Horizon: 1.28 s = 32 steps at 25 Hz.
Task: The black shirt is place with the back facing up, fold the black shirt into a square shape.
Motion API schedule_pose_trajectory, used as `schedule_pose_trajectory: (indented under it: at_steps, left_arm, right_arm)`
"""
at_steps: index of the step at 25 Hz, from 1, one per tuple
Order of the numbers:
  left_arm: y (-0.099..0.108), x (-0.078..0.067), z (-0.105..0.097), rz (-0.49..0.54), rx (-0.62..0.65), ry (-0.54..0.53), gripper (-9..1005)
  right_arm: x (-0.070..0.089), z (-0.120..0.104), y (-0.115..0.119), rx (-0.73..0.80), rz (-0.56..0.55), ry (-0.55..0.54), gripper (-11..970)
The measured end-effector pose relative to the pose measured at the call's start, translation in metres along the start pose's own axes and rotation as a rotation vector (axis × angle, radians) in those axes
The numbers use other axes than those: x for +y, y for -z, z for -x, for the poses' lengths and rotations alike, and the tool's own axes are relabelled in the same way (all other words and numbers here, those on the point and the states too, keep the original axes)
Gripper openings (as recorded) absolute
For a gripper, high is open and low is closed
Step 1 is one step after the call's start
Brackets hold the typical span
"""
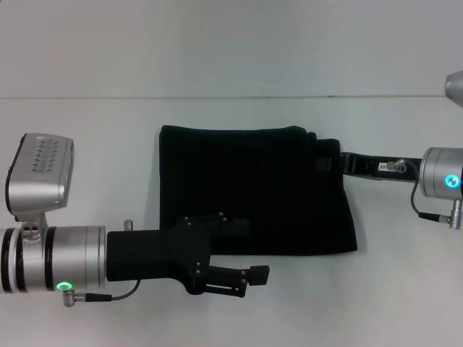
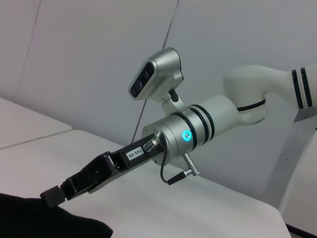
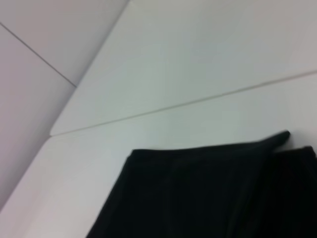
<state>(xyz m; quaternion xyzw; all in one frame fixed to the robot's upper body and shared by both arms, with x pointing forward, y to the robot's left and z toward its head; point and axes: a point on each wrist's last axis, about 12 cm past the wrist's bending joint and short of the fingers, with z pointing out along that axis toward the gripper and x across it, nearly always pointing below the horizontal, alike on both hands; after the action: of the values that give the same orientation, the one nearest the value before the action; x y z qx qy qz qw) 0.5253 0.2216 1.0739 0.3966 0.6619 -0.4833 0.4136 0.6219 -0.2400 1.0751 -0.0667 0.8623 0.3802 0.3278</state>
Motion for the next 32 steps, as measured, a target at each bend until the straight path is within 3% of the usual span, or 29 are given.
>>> schedule_pose_trajectory:
  at_steps: [10, 21, 32]
  left_arm:
    - [0.000, 0.000, 0.000, -0.002, -0.002, 0.001, 947]
    - [-0.001, 0.000, 0.000, -0.002, 0.001, 0.002, 947]
    - [-0.001, 0.000, -0.003, 0.013, 0.000, 0.022, 947]
  right_arm:
    - [0.001, 0.006, 0.005, -0.014, 0.012, 0.025, 17]
    - [0.017, 0.020, 0.009, -0.023, 0.093, 0.141, 14]
    - [0.020, 0.020, 0.019, -0.044, 0.138, 0.196, 12]
